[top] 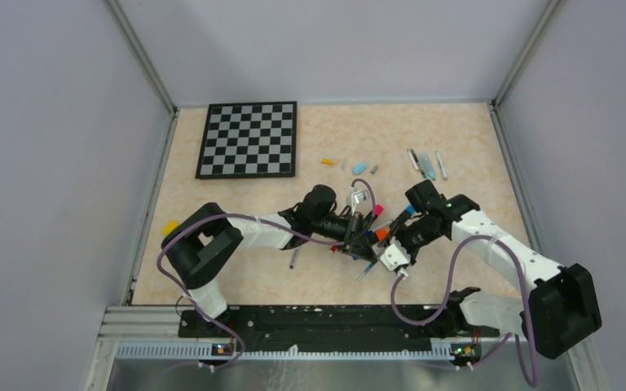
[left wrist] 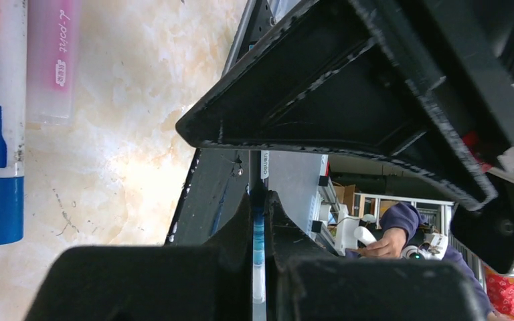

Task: Open the pen caps
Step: Pick up the pen from the center of the board, then open the pen cap from the pen, then place the pen cap at the center of the board.

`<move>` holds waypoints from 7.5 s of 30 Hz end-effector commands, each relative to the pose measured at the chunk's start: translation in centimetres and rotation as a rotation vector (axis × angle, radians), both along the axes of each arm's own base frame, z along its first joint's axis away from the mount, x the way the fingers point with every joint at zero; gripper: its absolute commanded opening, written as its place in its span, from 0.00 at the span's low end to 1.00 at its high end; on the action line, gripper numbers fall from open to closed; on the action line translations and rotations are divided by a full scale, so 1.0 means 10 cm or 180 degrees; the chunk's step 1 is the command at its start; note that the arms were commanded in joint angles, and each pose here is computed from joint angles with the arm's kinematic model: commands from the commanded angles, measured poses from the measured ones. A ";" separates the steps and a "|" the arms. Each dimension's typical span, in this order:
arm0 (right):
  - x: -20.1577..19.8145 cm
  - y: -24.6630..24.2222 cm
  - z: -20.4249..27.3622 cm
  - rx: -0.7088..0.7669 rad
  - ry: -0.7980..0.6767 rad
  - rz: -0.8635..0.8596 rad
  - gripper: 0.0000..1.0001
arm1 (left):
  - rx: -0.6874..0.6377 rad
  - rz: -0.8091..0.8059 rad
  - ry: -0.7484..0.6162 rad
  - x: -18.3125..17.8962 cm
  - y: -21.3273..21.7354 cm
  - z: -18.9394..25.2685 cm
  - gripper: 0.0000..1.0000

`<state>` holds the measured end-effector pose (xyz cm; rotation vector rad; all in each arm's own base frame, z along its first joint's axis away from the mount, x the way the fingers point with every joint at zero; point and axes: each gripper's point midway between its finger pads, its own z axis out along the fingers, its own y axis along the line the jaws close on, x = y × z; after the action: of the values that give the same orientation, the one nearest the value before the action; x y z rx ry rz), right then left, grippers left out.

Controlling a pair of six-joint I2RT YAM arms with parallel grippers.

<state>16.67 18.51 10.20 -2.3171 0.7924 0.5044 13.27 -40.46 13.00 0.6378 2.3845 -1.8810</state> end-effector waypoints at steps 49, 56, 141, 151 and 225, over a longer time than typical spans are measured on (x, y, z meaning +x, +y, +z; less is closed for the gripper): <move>0.02 0.02 0.64 0.1561 0.2394 -0.2083 0.00 | -0.1147 0.2974 -0.1816 0.55 1.46 1.04 0.99; 0.10 0.03 0.64 0.1609 0.2640 -0.2265 0.00 | -0.1021 0.2840 -0.1875 0.53 1.41 0.97 0.99; 0.18 0.08 0.49 0.1564 0.3394 -0.2686 0.00 | -0.1508 0.2665 -0.1807 0.94 0.11 1.28 0.41; 0.20 0.07 0.49 0.1548 0.3329 -0.2715 0.00 | -0.1584 0.2670 -0.1917 0.96 0.11 1.37 0.00; 1.60 -1.74 0.53 0.2305 0.1311 -0.5921 0.00 | 0.1527 0.1750 -0.2546 3.35 -0.86 -0.61 0.31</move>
<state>31.95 1.71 14.96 -0.2519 2.0295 0.2599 45.85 -48.55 4.98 0.5161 2.1742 -0.6633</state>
